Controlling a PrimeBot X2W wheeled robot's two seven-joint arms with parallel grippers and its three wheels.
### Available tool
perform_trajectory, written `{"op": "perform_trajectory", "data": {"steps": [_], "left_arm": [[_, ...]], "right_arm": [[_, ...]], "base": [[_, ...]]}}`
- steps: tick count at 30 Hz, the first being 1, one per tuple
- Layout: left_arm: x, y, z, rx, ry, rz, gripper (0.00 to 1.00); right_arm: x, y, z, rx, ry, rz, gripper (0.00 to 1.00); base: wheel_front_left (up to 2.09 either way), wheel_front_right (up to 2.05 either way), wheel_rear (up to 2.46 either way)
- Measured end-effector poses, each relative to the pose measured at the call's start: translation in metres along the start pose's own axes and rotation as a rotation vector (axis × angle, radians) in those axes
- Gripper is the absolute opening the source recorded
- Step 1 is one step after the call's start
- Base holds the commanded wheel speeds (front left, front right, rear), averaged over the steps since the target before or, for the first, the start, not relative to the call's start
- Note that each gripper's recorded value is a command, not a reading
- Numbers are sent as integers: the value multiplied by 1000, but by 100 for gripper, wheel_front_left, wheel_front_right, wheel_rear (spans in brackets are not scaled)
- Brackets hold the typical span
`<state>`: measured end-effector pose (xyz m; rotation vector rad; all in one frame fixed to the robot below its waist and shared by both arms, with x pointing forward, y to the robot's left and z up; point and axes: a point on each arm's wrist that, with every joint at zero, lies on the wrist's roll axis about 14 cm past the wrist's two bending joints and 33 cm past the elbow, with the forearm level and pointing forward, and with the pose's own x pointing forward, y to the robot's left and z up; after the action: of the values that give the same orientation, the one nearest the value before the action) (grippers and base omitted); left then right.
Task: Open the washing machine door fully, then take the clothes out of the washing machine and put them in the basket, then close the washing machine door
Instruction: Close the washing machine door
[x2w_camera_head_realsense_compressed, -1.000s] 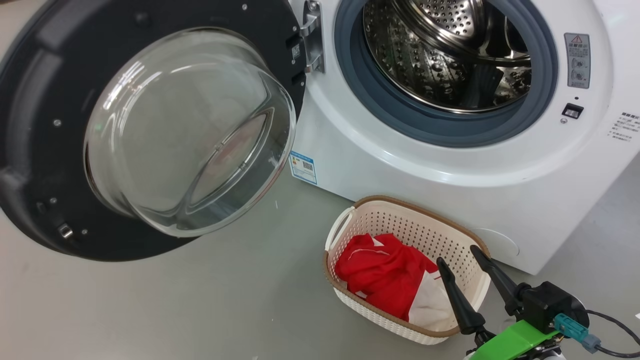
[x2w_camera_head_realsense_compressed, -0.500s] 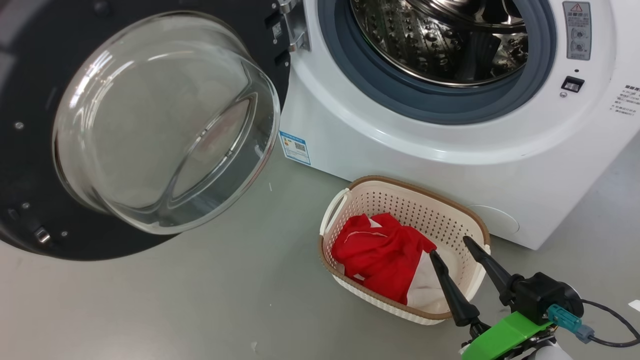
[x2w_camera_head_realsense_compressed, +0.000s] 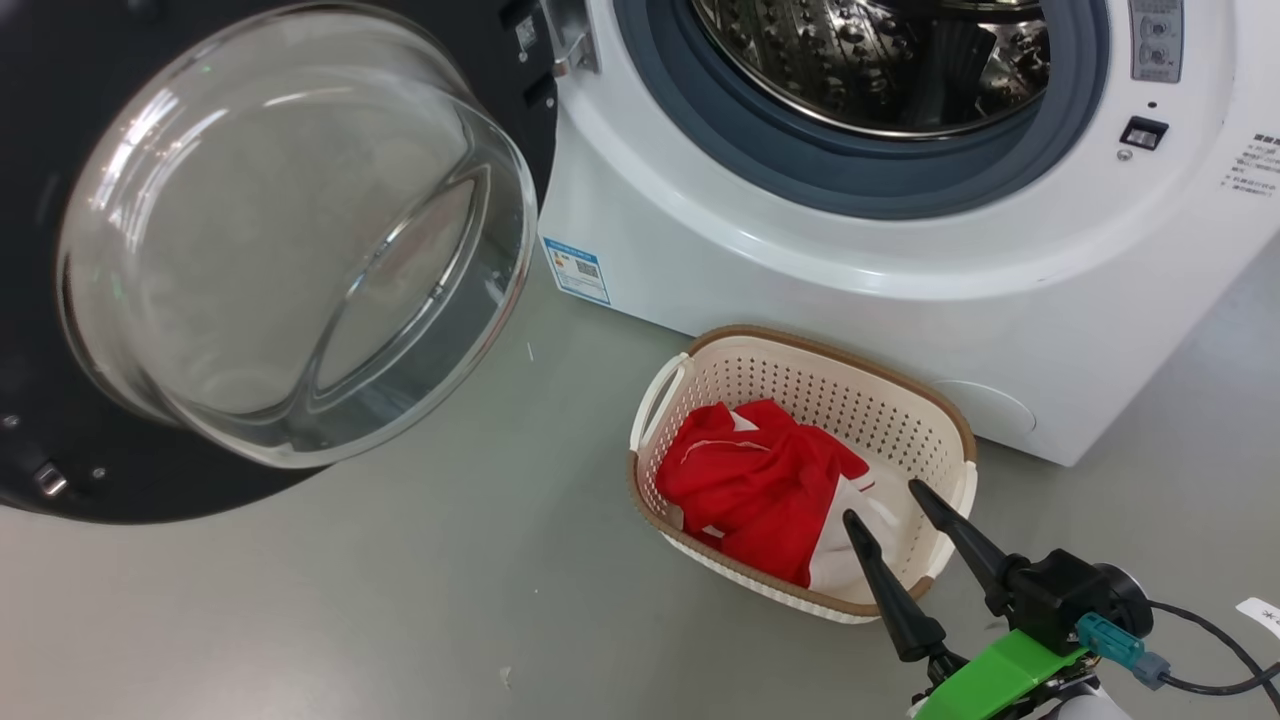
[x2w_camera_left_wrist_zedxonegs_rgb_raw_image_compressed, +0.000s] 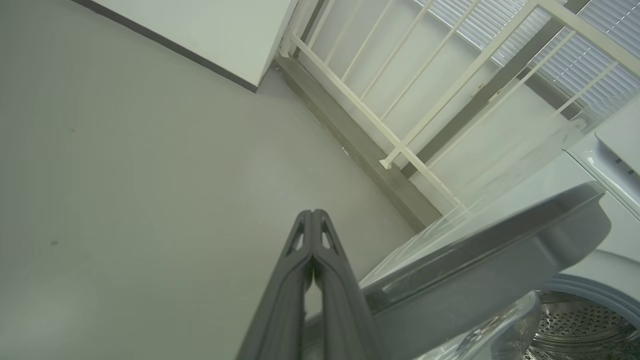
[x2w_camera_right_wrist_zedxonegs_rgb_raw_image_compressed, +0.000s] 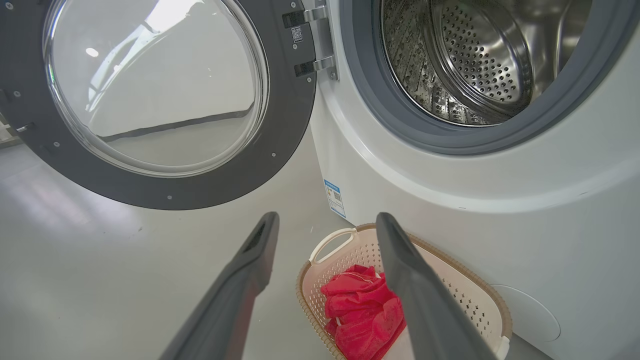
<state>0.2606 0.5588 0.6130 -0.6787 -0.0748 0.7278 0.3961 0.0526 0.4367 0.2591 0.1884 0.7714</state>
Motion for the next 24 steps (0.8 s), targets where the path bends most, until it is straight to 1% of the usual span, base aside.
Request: {"op": "perform_trajectory", "data": {"steps": [7, 14, 18, 24], "left_arm": [[10, -7, -28, -149, 164, -18, 0], [15, -15, -48, -200, 266, -37, 0], [12, -17, -50, -214, 290, -52, 0], [6, -31, -53, -222, 349, -109, 0]], "right_arm": [[-1, -5, -12, 15, 28, -3, 100], [6, -16, -11, -1, 21, -7, 100], [7, -17, -9, -11, 17, -7, 100], [7, -16, -2, -22, 2, -11, 100]], "base": [[0, 0, 0], [0, 0, 0], [0, 0, 0], [0, 0, 0]]}}
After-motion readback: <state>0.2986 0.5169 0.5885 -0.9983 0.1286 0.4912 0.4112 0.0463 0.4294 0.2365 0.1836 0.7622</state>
